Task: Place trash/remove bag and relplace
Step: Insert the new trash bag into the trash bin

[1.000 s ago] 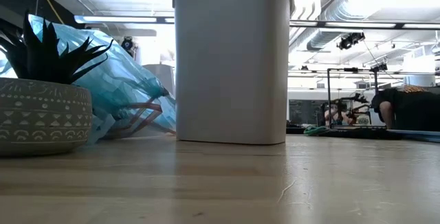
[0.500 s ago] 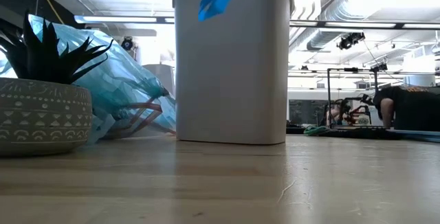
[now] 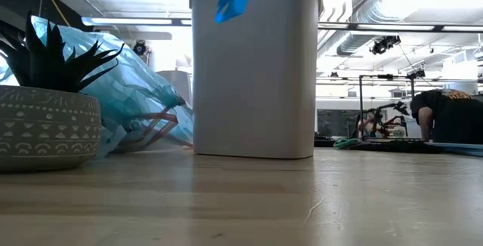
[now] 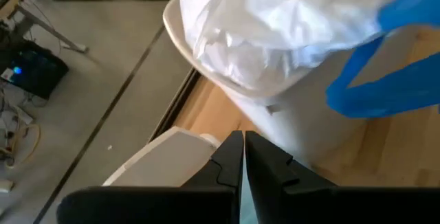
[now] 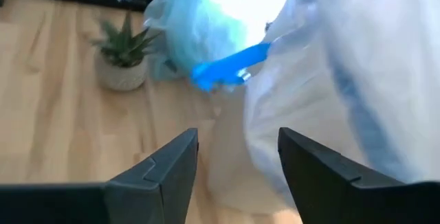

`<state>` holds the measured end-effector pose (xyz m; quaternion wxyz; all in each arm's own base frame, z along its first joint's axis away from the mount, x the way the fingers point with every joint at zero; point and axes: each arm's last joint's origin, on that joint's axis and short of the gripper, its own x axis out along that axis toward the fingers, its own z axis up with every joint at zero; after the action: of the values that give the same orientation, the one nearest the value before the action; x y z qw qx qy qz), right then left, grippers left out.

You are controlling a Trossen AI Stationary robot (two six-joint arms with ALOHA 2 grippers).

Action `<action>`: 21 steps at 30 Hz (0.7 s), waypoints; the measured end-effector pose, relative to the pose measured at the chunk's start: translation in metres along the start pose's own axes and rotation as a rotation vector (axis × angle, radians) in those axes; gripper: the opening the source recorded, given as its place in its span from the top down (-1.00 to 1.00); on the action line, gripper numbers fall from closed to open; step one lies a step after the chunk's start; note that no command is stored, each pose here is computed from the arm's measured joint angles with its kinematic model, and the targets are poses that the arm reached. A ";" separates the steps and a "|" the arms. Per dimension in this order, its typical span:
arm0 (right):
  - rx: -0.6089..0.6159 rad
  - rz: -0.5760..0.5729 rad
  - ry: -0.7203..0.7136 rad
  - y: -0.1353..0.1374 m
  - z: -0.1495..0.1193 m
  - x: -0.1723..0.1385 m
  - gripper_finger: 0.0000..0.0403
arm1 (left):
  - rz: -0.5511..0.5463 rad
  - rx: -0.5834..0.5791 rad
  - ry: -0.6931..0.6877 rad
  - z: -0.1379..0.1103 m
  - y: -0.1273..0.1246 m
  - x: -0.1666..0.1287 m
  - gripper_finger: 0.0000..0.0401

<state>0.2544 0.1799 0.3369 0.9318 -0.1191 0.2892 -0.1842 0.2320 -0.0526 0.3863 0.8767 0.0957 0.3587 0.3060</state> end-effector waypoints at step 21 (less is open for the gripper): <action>-0.272 -0.256 -0.153 -0.021 0.037 0.027 0.23 | -0.084 -0.004 -0.098 0.004 -0.016 -0.015 1.00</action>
<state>0.2910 0.1544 0.3602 0.8953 -0.2933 0.2224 -0.2511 0.2338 -0.0746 0.3915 0.9053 0.0937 0.3186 0.2648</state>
